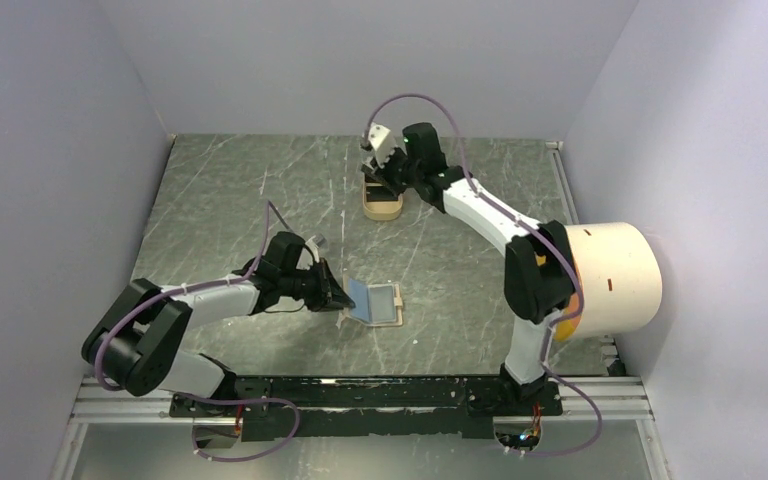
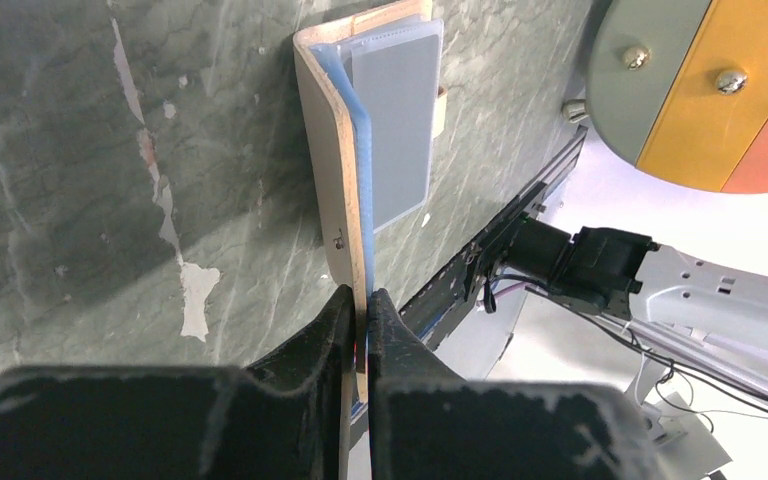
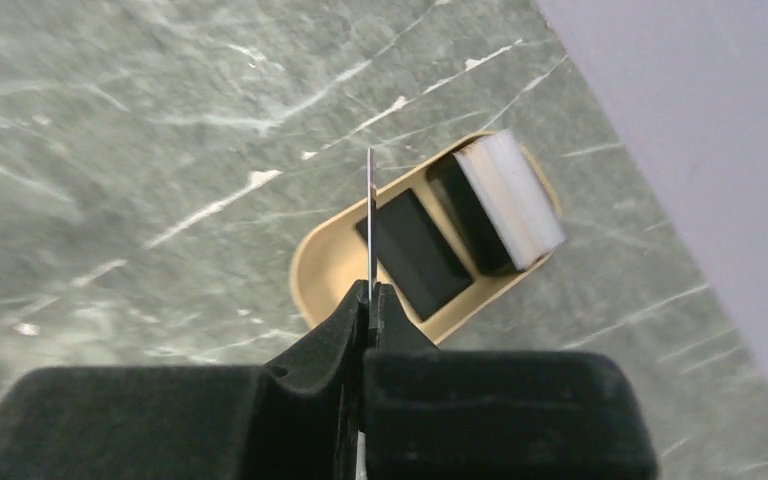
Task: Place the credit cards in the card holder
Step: Pick up the credit card from the storage box, then insert the credit card into the card holder.
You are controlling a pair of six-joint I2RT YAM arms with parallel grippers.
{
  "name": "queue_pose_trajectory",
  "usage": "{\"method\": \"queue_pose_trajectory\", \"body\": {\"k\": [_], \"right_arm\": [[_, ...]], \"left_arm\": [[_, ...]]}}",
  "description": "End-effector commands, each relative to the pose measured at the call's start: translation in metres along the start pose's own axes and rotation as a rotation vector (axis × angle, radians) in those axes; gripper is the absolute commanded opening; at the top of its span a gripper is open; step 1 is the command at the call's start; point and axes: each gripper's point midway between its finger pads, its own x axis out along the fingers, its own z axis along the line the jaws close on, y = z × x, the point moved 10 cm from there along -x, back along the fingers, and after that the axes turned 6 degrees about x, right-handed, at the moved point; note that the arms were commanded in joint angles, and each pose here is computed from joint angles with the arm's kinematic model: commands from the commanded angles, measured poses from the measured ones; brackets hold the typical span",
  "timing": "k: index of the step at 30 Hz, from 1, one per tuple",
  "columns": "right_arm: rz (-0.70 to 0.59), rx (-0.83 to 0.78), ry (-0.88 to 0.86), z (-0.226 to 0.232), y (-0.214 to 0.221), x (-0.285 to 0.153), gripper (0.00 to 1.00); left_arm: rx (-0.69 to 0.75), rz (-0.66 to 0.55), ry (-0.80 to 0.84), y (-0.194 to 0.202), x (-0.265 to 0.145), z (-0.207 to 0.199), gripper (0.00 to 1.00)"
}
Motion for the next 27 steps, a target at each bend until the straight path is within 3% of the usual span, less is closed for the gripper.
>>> {"method": "queue_pose_trajectory", "body": {"k": [1, 6, 11, 19, 27], "right_arm": [[-0.133, 0.31, -0.002, 0.02, -0.013, -0.035, 0.0], [-0.247, 0.556, -0.09, 0.05, -0.018, -0.072, 0.0], [-0.156, 0.792, -0.175, 0.076, 0.0, -0.086, 0.0], [-0.097, 1.018, -0.22, 0.124, 0.045, -0.096, 0.0], [-0.077, 1.206, -0.243, 0.169, 0.084, -0.096, 0.0]], "left_arm": [[0.014, -0.072, 0.07, -0.017, 0.004, -0.015, 0.09], [-0.001, -0.11, 0.073, -0.022, 0.009, -0.012, 0.13], [-0.009, -0.093, 0.042, -0.018, 0.013, -0.002, 0.2], [-0.01, -0.09, -0.043, -0.007, 0.008, 0.011, 0.32], [-0.008, -0.098, -0.123, 0.002, 0.003, 0.022, 0.33]]}}
